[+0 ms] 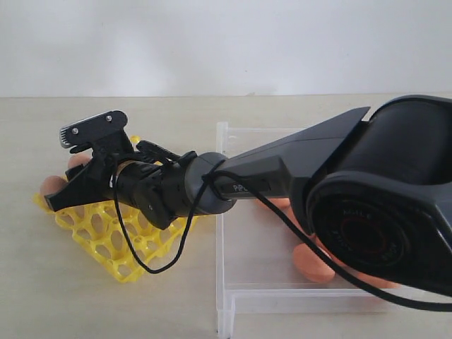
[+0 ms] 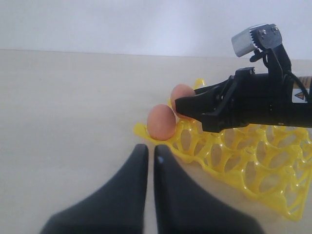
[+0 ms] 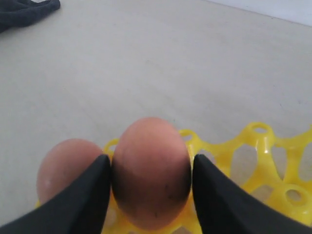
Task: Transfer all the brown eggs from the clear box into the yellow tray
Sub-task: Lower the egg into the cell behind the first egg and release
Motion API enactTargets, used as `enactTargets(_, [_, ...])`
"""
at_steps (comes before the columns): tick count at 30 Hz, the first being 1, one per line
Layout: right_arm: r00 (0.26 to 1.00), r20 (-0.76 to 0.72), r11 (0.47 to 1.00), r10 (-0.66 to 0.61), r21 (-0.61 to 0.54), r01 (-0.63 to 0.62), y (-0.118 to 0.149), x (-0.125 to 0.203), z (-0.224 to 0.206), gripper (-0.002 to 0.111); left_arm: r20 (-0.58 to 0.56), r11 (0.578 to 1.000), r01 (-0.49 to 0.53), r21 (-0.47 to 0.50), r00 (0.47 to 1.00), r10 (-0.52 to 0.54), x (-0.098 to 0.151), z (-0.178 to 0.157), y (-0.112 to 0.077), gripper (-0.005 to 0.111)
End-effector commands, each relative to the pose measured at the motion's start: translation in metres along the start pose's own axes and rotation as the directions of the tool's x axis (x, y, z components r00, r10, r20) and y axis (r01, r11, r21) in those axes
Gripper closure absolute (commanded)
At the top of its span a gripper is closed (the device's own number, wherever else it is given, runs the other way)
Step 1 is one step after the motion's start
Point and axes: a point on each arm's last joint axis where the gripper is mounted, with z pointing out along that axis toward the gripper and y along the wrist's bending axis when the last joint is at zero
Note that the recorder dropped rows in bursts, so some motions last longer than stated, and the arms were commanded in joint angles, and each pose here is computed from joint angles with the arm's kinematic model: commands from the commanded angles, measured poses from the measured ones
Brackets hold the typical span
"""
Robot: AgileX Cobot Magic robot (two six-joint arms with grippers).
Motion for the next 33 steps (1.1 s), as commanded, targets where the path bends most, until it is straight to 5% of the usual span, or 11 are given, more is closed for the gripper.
enactTargets(1, [1.0, 0.018, 1.0, -0.002, 0.004, 0.002, -0.003, -0.005, -0.001, 0.061, 0.003, 1.0, 0.003, 0.005, 1.0, -0.003, 0.001, 0.0, 0.0, 0.103])
enactTargets(17, [0.985, 0.171, 1.0, -0.008, -0.01, 0.01, 0.002, -0.051, -0.018, 0.062, 0.003, 1.0, 0.003, 0.005, 1.0, -0.003, 0.001, 0.0, 0.0, 0.103])
enactTargets(20, [0.992, 0.129, 1.0, -0.008, -0.012, 0.01, 0.003, -0.056, -0.022, 0.075, 0.003, 1.0, 0.003, 0.005, 1.0, -0.003, 0.001, 0.0, 0.0, 0.103])
enactTargets(24, [0.998, -0.054, 1.0, -0.012, -0.007, 0.011, 0.003, -0.04, -0.022, 0.108, 0.003, 1.0, 0.003, 0.005, 1.0, -0.003, 0.001, 0.0, 0.0, 0.103])
enactTargets(33, [0.975, -0.217, 0.998, -0.054, -0.022, 0.05, 0.008, -0.064, -0.05, 0.108, 0.003, 1.0, 0.003, 0.005, 1.0, -0.003, 0.001, 0.0, 0.0, 0.103])
